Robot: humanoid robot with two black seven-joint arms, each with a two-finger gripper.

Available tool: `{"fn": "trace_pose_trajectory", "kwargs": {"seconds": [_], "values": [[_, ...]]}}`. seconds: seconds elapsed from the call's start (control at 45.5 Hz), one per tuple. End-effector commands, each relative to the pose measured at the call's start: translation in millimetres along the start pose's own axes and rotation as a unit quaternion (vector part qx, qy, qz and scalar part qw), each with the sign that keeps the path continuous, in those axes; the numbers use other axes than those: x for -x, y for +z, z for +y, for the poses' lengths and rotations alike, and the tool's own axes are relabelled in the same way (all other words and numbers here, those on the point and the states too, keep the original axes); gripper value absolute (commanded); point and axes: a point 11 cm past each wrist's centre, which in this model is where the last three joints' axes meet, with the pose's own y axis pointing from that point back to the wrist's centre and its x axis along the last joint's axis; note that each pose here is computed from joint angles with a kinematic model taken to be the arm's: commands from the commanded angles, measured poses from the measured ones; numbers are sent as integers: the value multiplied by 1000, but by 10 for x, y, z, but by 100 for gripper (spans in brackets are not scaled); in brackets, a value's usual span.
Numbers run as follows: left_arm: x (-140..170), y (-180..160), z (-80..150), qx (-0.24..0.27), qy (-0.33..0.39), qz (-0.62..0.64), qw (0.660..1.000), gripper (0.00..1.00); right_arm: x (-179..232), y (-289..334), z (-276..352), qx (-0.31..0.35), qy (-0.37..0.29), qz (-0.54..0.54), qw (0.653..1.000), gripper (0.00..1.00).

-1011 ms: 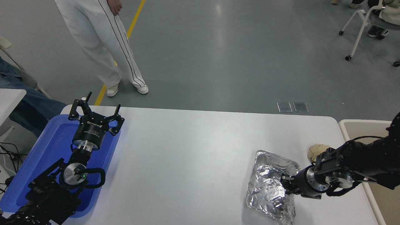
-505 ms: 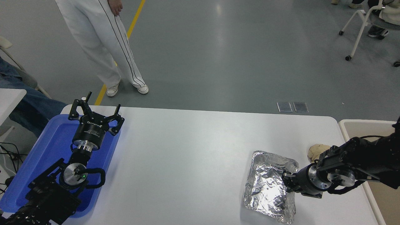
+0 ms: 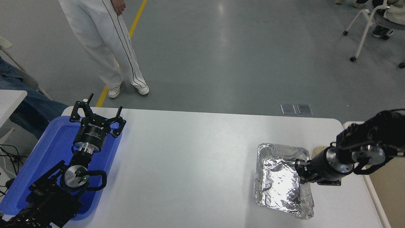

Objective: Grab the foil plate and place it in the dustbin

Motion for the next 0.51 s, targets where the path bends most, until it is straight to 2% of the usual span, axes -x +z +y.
{"fn": "trace_pose_trajectory", "kwargs": {"seconds": [0.0,0.374,0.484], "values": [[0,0,0,0,0,0,1000,100,-76,-58,580,10,-21,41,999,0],[0,0,0,0,0,0,1000,100,-219,-256,1503,17,-23,84,996,0],[0,1,0,0,0,1,1000,100,-288,-269,1725,2,8,83,997,0]]}}
